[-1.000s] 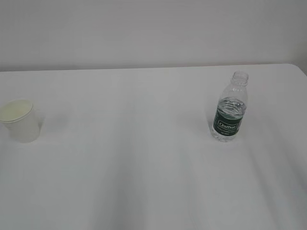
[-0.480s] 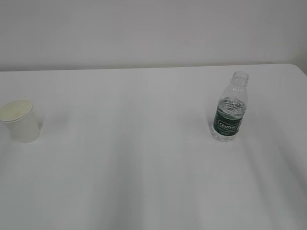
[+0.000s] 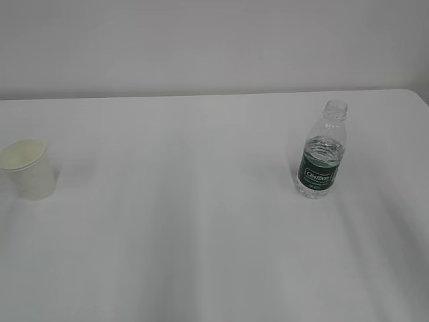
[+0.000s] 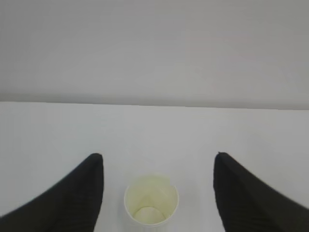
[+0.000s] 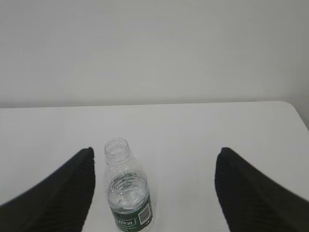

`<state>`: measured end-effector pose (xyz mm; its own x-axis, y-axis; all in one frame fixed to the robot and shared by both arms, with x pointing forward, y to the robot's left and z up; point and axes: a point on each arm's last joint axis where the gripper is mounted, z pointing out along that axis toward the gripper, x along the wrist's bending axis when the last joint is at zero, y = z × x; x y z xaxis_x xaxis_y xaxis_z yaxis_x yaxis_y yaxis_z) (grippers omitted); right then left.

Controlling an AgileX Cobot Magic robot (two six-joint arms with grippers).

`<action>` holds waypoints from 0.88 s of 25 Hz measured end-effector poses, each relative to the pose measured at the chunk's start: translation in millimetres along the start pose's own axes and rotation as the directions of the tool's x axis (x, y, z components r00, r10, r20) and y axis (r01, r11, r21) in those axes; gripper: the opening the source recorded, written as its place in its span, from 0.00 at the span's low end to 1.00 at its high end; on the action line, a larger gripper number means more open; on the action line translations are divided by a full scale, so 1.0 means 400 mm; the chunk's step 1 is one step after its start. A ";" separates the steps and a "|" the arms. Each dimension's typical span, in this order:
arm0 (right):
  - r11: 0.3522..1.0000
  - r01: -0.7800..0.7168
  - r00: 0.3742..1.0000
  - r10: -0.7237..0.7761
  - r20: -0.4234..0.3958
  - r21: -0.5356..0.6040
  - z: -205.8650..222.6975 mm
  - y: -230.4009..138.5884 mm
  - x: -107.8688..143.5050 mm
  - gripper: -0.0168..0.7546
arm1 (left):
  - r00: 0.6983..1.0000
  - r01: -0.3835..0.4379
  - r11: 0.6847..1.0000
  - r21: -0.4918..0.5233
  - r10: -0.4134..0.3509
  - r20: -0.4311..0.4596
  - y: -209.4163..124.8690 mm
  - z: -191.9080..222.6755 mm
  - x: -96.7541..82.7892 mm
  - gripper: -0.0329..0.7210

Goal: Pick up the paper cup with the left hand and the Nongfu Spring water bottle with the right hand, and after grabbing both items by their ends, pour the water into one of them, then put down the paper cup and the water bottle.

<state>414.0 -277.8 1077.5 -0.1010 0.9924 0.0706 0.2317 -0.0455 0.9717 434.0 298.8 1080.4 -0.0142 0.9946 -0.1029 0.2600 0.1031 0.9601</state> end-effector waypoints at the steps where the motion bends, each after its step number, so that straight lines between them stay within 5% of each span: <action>1: 1.000 0.000 1.000 0.000 0.001 0.012 0.006 -0.004 0.000 0.79 | 1.000 0.013 1.000 0.011 -0.013 -0.001 -0.004 0.006 0.000 0.72; 14: 0.989 -0.005 1.000 0.003 0.011 0.145 0.059 -0.066 -0.005 0.79 | 0.992 0.125 0.990 0.062 -0.123 -0.039 -0.160 0.016 0.023 0.70; 22: 0.995 -0.006 1.000 0.004 0.015 0.104 0.099 -0.082 -0.008 0.79 | 0.998 0.055 0.992 -0.117 -0.056 -0.009 -0.159 0.029 0.023 0.70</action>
<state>445.1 -274.8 1036.6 -0.0851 0.9938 0.0712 0.3316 -0.0391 0.9426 428.4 301.4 1015.6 -0.0375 0.9873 -0.1542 0.1436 0.1580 0.9769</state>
